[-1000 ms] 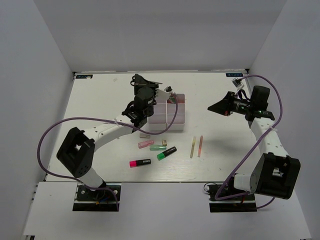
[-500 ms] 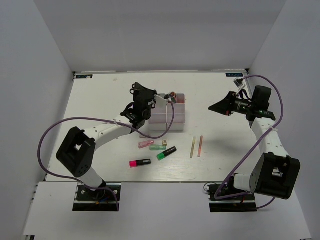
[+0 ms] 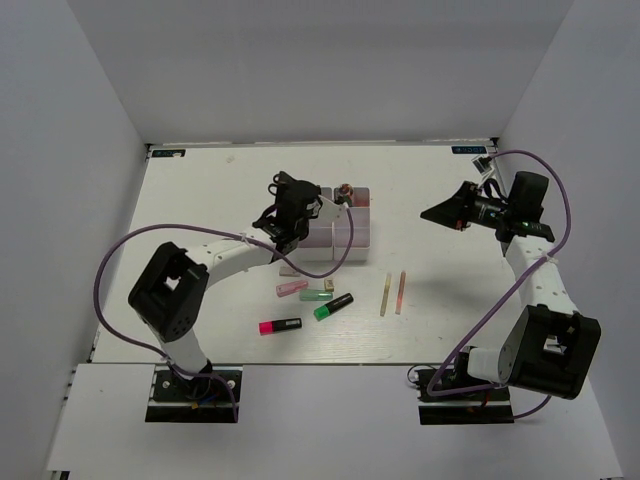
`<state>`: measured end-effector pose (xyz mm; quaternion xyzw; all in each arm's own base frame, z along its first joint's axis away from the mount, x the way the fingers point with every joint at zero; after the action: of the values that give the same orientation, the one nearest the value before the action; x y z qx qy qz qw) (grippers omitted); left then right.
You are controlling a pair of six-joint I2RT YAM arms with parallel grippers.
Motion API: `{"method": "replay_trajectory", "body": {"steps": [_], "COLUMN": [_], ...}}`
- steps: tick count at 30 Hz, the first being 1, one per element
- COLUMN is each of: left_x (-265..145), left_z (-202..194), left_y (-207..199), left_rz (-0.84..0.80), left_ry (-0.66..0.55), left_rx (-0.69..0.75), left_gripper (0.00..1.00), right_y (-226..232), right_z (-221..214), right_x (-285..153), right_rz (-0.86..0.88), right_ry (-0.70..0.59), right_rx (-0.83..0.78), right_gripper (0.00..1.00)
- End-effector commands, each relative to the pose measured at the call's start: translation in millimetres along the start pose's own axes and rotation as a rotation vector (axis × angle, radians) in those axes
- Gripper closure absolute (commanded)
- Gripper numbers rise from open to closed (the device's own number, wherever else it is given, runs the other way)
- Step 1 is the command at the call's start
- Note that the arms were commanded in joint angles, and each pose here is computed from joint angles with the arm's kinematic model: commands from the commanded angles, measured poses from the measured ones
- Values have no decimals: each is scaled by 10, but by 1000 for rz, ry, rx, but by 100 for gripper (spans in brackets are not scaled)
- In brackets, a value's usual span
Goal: Sort the stationery into containers
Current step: Place the scissors in the storage box.
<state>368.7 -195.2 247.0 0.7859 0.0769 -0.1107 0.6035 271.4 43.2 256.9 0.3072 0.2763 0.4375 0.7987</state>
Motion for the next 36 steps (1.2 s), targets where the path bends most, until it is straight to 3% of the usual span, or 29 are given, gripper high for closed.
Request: {"method": "replay_trajectory", "body": {"steps": [1, 36], "left_x": [-4, 73], "left_z": [48, 303], "left_y": [238, 81], "left_rz": [75, 108], "left_ry": [-24, -59], "left_rx": [-44, 39], "left_gripper": [100, 100], "right_y": [81, 70], "right_z": [95, 145], "right_x": [-33, -136], "right_rz": [31, 43], "right_ry": [-17, -48], "right_rx": [-45, -27], "right_gripper": [94, 92]}}
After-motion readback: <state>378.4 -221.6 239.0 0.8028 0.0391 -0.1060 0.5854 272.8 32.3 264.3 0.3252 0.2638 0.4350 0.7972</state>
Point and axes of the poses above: each gripper's point midway between its finger pads, its own x axis out along the fingers, its own y axis along the line the jaws close on, z = x × y, the point moved 8 cm from there along -x, back along the fingers, and after that the axes turned 3 degrees about x, right-handed, at the moved point
